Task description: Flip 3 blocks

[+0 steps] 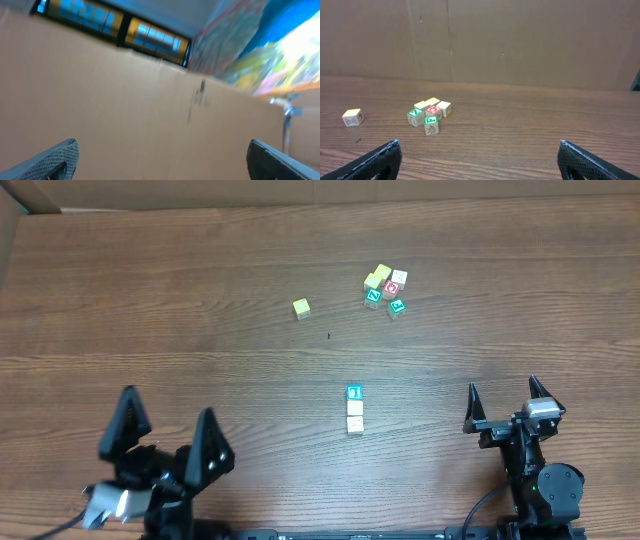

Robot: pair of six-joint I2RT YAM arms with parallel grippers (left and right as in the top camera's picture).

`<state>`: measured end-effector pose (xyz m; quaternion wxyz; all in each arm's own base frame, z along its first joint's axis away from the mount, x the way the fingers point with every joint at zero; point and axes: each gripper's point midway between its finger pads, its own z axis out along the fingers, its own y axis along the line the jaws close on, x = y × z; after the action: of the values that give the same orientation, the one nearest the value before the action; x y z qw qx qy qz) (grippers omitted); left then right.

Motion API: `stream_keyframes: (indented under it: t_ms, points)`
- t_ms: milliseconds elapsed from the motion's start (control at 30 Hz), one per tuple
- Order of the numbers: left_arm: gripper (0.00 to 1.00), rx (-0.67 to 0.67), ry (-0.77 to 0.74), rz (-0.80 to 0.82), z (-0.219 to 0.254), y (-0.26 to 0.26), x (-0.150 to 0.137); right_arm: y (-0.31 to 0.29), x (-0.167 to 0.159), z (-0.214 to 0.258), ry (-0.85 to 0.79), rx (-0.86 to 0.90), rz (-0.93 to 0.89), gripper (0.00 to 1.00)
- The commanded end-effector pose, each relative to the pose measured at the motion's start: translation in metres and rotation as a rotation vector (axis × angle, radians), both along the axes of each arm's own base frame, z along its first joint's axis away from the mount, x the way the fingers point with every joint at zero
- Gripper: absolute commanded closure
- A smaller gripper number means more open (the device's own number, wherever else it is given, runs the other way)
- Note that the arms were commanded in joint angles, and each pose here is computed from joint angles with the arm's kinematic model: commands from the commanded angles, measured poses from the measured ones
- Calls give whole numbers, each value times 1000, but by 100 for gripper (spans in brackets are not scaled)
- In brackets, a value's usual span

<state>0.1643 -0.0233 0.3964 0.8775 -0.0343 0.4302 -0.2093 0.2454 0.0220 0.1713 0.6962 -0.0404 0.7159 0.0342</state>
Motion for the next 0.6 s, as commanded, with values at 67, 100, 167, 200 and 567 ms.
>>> stream_keyframes:
  t_ms: [67,100,167,200,567]
  points:
    - [0,12,104,36,-48,3,29,-3,0,-2,-5,-4,-16,0]
    - [0,14,124,36,-57,2,33,-3,0,-2,-5,-4,-16,0]
    - [0,18,162,36,-74,2,41,-3,0,-2,-5,-4,-16,0]
    - [0,20,185,36,-84,1,46,-3,0,-2,-5,-4,-16,0]
    - [0,56,474,47,-173,0,76,-3,0,-2,-5,-4,-16,0]
